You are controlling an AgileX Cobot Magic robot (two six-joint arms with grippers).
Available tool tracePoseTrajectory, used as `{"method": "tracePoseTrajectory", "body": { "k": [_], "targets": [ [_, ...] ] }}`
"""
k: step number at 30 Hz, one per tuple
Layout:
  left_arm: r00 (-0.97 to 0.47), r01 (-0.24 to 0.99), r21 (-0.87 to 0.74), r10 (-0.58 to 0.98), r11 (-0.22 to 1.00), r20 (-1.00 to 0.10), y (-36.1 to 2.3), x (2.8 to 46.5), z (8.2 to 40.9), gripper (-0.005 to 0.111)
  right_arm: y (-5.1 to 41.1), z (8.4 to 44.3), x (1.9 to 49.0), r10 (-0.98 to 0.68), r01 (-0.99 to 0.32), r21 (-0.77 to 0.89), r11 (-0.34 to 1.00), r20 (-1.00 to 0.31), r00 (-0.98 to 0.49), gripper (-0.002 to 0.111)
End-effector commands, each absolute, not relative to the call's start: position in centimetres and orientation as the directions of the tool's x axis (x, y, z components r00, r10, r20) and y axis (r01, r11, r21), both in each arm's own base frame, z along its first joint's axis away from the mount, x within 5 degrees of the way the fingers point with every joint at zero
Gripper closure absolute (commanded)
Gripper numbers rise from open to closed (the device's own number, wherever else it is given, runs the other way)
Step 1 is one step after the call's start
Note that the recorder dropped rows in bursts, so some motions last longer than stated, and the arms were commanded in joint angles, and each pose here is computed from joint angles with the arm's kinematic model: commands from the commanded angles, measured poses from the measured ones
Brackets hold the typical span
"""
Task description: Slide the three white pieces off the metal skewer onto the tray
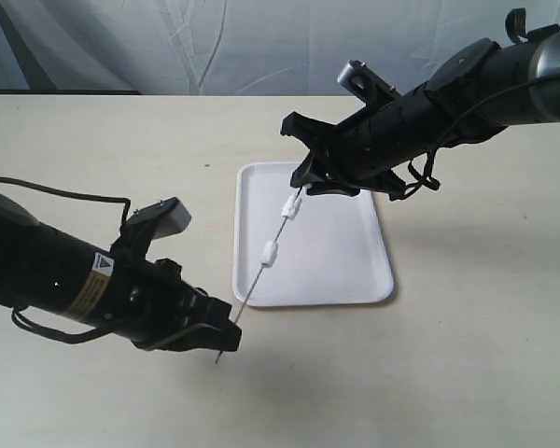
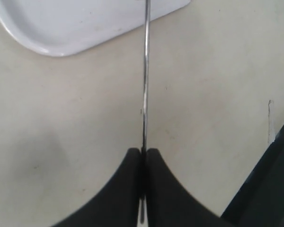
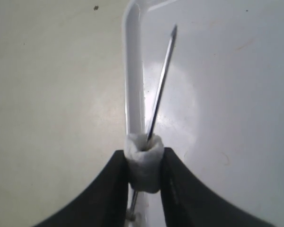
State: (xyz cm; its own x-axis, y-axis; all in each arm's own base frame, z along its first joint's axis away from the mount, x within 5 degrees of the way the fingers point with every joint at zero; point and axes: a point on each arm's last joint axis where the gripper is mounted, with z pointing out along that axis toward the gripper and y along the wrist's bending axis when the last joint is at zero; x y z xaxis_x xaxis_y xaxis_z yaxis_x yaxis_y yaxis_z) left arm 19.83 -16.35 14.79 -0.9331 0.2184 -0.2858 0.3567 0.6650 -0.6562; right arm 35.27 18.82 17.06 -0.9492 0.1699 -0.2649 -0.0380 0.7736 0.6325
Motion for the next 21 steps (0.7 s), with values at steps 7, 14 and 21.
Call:
{"method": "tracePoseTrajectory", "body": {
  "k": [7,14,21],
  "targets": [
    [-0.942,0.335,-0.648,0.22,0.684,-0.254,-15.7,18.8,14.0,0.107,18.8,17.2,35.5,0.174,-0.049,0.621,0.782,-0.294,-0.94,0.086],
    [-0.947,0.32,-0.655,0.237,0.685,-0.216,-15.2,17.6,13.3,0.107,18.6,17.2,35.9,0.204,-0.038,0.614,0.788,-0.319,-0.925,0.086],
    [-0.944,0.33,-0.631,0.233,0.702,-0.234,-14.5,16.7,13.4,0.107,18.4,17.3,36.2,0.228,-0.032,0.603,0.797,-0.349,-0.909,0.086]
  ]
}}
